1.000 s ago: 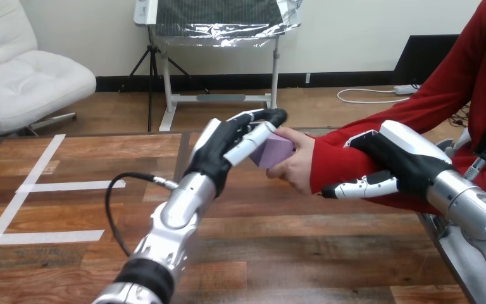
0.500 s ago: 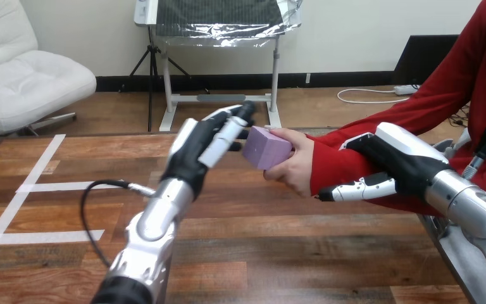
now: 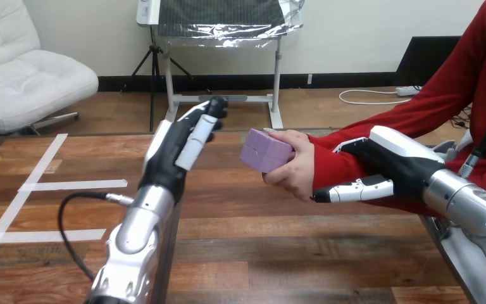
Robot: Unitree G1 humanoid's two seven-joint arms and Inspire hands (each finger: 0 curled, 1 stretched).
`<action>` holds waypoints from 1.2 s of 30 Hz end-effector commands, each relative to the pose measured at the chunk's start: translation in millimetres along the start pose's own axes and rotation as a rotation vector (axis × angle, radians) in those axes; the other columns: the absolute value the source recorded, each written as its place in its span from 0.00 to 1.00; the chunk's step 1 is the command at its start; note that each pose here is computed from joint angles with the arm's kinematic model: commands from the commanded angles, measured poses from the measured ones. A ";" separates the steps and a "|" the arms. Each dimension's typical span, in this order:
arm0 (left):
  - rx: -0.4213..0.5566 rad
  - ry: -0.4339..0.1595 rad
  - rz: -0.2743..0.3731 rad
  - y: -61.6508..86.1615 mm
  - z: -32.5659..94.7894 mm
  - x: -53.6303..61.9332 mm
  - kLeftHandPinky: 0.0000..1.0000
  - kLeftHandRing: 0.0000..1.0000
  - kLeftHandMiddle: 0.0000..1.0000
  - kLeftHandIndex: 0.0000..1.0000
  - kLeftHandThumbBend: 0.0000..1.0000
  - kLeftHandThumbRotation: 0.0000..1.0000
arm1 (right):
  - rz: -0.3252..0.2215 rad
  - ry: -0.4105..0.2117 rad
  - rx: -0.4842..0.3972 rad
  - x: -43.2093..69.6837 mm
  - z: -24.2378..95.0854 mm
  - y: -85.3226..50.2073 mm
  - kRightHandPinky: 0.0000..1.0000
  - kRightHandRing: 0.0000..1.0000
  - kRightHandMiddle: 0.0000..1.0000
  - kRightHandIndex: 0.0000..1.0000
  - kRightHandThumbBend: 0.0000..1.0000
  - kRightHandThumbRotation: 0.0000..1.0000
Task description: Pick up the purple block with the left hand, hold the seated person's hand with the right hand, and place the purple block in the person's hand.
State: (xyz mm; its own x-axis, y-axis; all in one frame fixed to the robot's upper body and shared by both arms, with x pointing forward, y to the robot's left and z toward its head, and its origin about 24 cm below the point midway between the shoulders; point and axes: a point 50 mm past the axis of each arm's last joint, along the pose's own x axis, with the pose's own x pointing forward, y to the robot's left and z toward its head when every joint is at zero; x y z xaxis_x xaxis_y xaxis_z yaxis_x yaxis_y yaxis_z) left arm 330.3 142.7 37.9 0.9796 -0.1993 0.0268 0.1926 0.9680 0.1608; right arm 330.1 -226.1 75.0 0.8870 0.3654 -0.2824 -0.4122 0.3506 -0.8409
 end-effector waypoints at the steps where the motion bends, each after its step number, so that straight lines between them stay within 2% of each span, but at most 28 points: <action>1: -0.013 -0.078 0.018 6.6 18.3 2.1 0.94 0.90 0.87 0.84 0.71 0.97 | -0.018 -0.030 -0.038 -1.1 7.6 -9.8 0.59 0.70 0.74 0.78 1.00 0.85; 8: -0.042 -0.055 0.016 8.4 12.2 -5.5 0.98 0.91 0.88 0.85 0.70 0.97 | -0.019 -0.028 -0.030 -2.6 6.4 -11.1 0.60 0.74 0.78 0.82 1.00 0.92; 17: -0.036 -0.025 0.018 8.5 4.4 -15.0 0.99 0.92 0.87 0.85 0.63 0.96 | -0.033 -0.028 -0.031 -4.6 6.0 -15.3 0.63 0.78 0.80 0.84 1.00 0.98; 25: -0.034 0.002 0.006 8.1 -2.1 -21.9 0.95 0.90 0.86 0.84 0.59 0.96 | -0.051 -0.030 -0.024 -5.5 6.7 -18.6 0.68 0.82 0.83 0.85 1.00 1.00; 36: -0.041 0.025 -0.007 6.3 -10.8 -31.6 0.93 0.88 0.85 0.83 0.52 0.95 | -0.082 -0.055 -0.019 -8.5 10.2 -25.8 0.69 0.83 0.83 0.86 1.00 1.00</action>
State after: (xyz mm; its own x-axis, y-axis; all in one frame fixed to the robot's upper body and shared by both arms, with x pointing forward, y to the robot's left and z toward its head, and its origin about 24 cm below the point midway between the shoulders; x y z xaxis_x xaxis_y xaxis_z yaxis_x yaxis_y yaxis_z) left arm 294.7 156.8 6.5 0.9780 -0.1893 -0.0878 0.1976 0.9753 0.0989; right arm 323.6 -232.1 71.8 0.8812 0.3583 -0.3083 -0.4311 0.3419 -0.8350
